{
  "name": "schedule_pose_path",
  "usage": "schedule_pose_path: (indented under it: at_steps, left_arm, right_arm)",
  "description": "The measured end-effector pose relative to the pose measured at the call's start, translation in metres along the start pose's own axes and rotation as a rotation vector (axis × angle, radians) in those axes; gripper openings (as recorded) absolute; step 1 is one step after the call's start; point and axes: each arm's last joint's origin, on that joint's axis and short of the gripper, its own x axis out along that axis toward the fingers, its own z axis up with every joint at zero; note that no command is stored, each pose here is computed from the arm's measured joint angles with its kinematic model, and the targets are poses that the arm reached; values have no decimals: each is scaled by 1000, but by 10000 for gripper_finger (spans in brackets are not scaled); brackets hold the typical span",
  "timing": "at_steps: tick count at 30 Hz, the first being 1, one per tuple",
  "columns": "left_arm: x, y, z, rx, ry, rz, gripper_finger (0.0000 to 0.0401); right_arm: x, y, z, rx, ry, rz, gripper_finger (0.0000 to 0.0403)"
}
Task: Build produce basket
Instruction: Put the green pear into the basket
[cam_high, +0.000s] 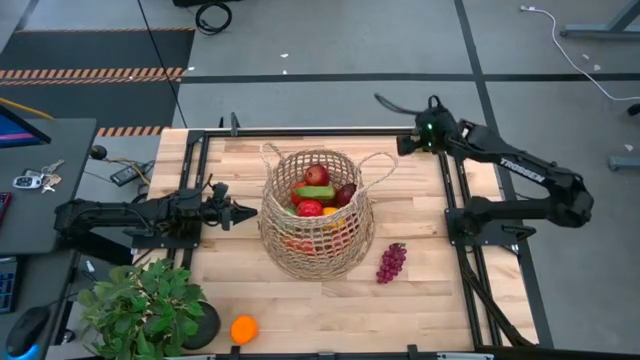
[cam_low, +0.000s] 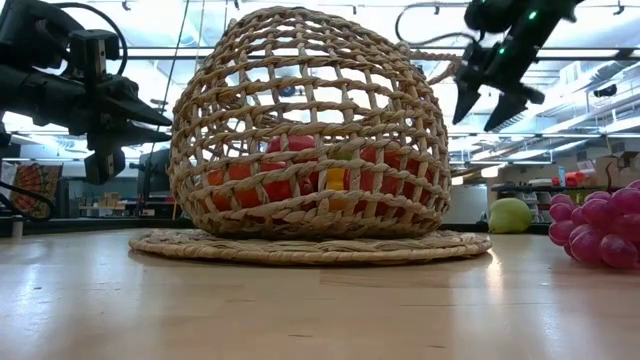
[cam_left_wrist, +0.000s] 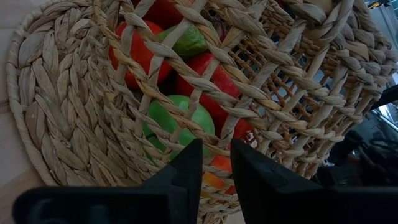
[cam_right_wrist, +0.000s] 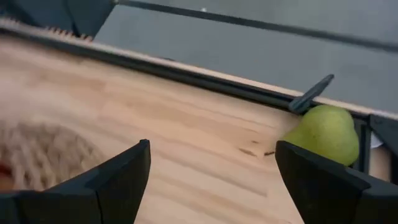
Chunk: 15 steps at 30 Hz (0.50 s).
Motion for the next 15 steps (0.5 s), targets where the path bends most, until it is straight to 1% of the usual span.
schedule_pose_path:
  at_steps: [3,5,7,10,13,15]
  left_arm:
    - [0,0,0,0,-1,0,89]
    - [0,0,0,0,0,0,87]
    - [0,0,0,0,0,1,87]
    - [0,0,0,0,-1,0,90]
    - [0,0,0,0,-1,0,91]
    - [0,0,0,0,0,0,90]
  right_arm:
    - [18,-10,9,84,24,-39,348]
    - [34,-20,13,125,61,-108,348]
    - [48,-31,14,199,118,-164,348]
    - [67,-44,15,295,197,-172,348]
    - [82,-53,16,331,254,-180,348]
    - [88,-56,17,337,256,-184,349]
